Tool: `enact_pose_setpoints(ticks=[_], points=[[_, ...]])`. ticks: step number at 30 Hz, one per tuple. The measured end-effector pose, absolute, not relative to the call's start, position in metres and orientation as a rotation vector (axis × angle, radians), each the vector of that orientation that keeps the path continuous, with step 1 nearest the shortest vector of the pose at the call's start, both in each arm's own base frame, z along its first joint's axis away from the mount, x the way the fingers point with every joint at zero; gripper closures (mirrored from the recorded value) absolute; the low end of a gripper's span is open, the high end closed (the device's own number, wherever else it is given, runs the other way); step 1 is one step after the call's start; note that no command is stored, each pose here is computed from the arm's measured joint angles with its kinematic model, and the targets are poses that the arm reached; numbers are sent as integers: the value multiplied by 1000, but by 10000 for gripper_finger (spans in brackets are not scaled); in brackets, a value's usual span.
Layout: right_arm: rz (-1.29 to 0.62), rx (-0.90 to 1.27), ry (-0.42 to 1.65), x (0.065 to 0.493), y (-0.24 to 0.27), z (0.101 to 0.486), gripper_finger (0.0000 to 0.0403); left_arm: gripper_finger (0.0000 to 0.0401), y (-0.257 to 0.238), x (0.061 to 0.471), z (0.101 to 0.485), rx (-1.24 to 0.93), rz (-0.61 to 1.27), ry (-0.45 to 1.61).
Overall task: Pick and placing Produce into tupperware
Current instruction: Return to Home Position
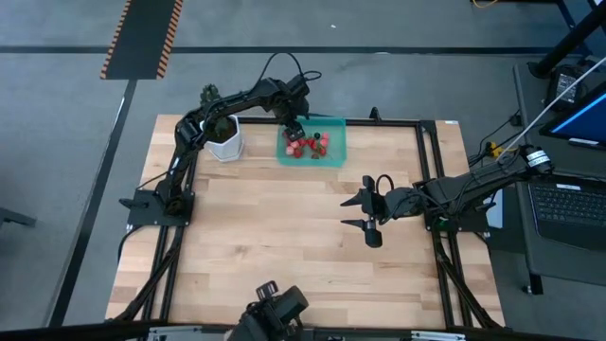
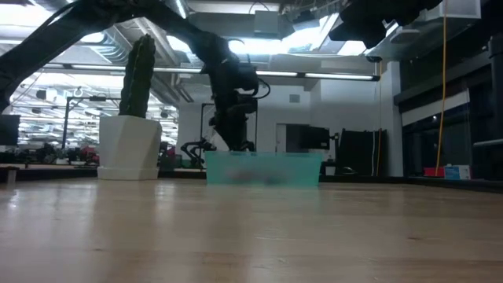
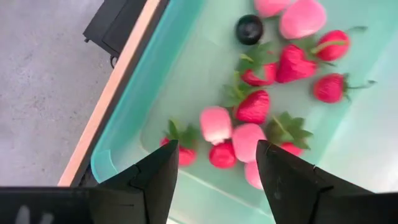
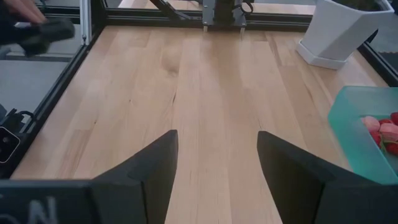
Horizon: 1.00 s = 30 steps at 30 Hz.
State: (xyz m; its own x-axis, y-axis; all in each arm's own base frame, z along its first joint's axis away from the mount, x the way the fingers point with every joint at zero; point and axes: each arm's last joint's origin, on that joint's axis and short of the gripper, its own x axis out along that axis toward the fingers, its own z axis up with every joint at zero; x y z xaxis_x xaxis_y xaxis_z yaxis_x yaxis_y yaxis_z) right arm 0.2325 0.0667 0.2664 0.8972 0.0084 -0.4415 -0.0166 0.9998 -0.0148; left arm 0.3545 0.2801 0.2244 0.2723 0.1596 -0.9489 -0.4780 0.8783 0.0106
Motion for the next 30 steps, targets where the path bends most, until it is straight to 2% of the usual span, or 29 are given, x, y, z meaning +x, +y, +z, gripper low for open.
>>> enact_pose_setpoints(ticks=[4, 15, 30], points=[[13, -19, 458, 233, 67, 266, 181, 193, 270, 359, 240, -305, 419, 1248], [13, -16, 456, 233, 67, 267, 181, 193, 217, 357, 266, -321, 297, 1468], [12, -12, 454, 233, 67, 267, 181, 193, 180, 319, 337, -270, 273, 1418]])
